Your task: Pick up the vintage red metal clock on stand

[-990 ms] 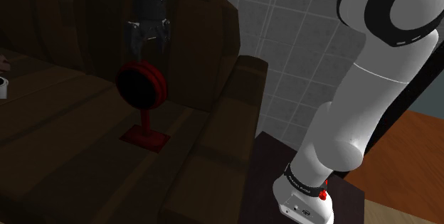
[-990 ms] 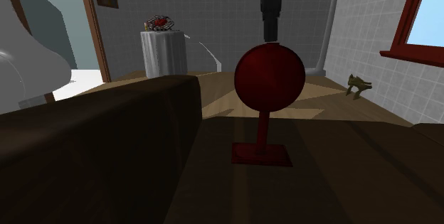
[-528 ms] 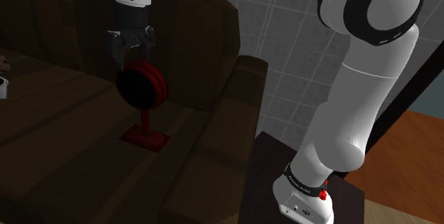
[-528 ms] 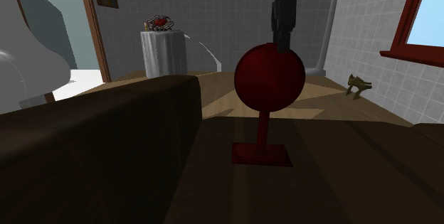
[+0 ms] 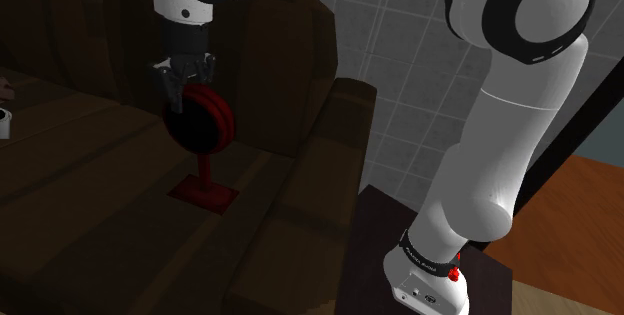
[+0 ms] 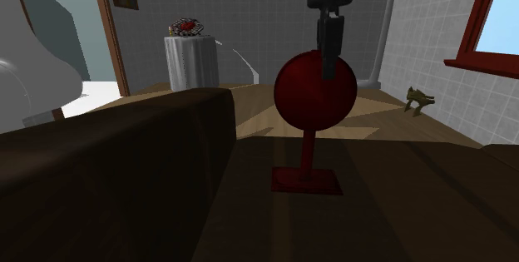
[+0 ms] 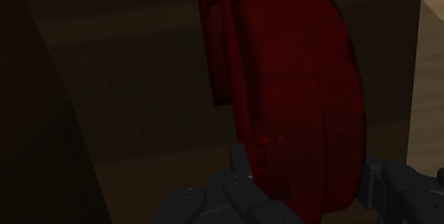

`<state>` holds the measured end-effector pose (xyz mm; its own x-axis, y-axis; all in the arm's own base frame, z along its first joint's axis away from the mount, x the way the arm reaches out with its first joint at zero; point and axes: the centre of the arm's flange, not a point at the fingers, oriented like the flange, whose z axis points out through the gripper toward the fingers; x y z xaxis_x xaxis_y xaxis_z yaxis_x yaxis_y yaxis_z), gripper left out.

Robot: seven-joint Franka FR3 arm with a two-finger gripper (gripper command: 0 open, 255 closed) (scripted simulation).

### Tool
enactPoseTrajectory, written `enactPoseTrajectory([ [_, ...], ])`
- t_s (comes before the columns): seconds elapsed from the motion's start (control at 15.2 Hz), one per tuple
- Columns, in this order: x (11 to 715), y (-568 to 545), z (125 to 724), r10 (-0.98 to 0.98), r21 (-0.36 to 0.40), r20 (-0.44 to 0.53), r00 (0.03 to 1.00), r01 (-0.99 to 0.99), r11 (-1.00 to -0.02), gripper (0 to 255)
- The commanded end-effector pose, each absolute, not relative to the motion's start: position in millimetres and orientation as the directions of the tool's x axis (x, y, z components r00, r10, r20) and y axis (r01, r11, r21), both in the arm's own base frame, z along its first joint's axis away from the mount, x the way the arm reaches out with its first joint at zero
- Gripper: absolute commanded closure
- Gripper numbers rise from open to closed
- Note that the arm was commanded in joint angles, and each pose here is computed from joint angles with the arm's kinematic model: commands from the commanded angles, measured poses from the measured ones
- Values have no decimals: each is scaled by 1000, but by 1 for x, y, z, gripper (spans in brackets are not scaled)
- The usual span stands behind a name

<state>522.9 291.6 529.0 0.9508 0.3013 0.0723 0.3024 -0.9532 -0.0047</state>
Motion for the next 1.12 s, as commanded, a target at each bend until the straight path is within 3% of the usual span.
enactPoseTrajectory([
  [0.0,523,292,528,301,-5,70,951,302,-953,255],
  [0.4,523,291,528,301,-5,71,951,302,-953,255],
  [1.06,523,291,581,301,-5,71,951,302,-953,255],
])
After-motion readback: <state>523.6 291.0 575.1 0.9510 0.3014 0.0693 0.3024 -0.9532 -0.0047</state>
